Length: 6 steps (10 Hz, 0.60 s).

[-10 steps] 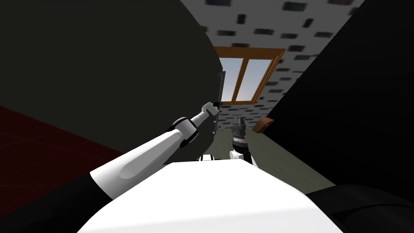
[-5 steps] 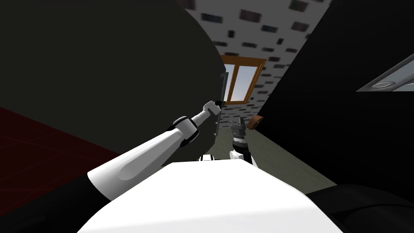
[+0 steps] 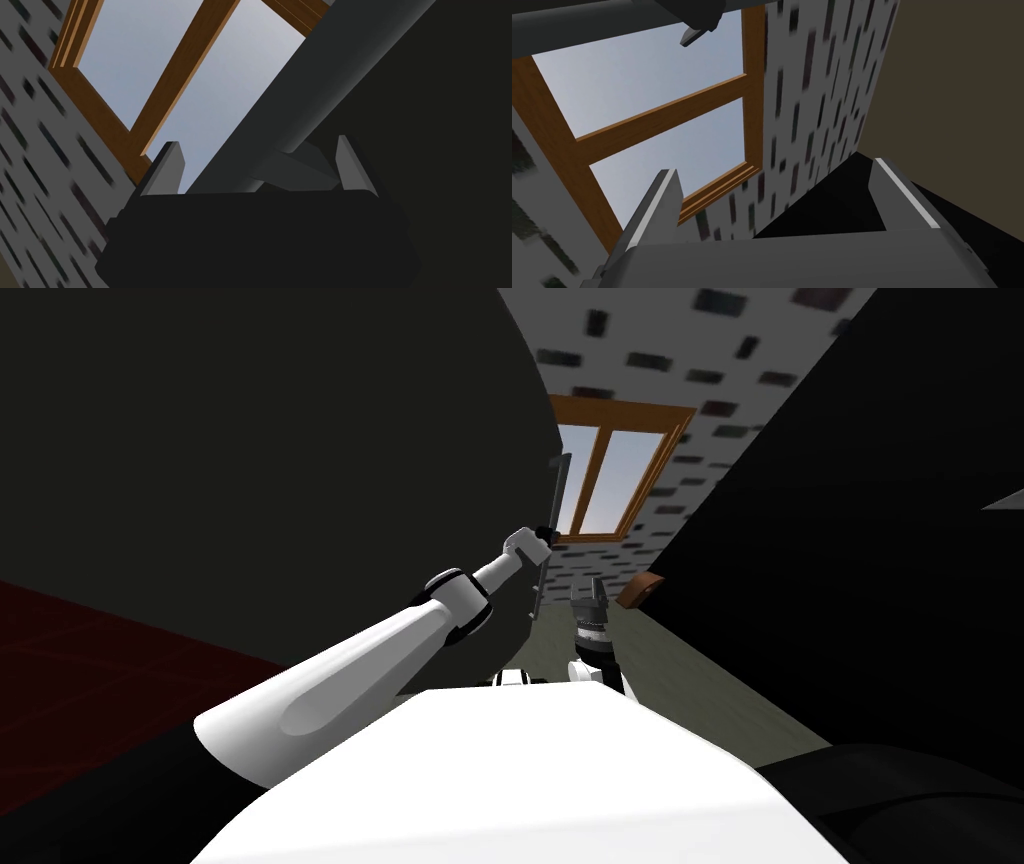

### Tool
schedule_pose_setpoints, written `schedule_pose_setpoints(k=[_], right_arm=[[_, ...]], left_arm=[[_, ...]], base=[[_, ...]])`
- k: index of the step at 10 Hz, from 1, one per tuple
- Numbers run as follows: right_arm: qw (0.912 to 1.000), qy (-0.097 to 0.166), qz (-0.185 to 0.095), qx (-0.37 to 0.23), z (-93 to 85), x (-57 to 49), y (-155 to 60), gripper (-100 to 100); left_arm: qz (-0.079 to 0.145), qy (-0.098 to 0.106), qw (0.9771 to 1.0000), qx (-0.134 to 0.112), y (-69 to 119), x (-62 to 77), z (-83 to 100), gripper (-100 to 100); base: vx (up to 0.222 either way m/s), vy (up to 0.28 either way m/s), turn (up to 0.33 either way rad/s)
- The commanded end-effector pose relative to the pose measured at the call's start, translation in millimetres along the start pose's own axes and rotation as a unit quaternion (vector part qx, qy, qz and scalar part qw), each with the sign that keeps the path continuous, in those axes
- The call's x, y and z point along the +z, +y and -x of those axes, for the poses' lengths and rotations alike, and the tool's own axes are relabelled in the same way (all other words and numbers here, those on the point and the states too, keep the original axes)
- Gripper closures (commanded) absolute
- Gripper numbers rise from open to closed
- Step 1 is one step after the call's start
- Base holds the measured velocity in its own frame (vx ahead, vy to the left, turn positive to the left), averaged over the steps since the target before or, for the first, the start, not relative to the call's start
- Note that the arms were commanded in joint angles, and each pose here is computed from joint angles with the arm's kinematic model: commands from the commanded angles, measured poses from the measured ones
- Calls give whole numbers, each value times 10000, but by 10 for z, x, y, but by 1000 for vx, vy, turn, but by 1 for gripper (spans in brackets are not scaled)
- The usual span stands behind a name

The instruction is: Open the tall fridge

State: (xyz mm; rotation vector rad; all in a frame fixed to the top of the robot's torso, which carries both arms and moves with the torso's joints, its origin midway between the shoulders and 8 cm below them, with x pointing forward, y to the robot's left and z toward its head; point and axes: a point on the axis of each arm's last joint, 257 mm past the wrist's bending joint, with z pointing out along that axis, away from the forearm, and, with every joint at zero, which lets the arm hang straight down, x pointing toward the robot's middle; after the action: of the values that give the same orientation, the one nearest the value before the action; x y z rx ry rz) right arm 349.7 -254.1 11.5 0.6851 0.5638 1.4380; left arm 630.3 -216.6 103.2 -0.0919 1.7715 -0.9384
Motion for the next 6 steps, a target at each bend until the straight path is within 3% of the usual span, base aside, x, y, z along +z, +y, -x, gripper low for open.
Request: schedule_pose_setpoints(k=[1, 6], right_arm=[[10000, 0, 0, 1, 0, 0, 0, 0], [10000, 0, 0, 1, 0, 0, 0, 0]], left_arm=[[36, 14, 10000, -13, 16, -3, -10, 0], [126, 82, 9999, -53, 110, 16, -92, 0]], base=[[10, 3, 1], [0, 0, 0]])
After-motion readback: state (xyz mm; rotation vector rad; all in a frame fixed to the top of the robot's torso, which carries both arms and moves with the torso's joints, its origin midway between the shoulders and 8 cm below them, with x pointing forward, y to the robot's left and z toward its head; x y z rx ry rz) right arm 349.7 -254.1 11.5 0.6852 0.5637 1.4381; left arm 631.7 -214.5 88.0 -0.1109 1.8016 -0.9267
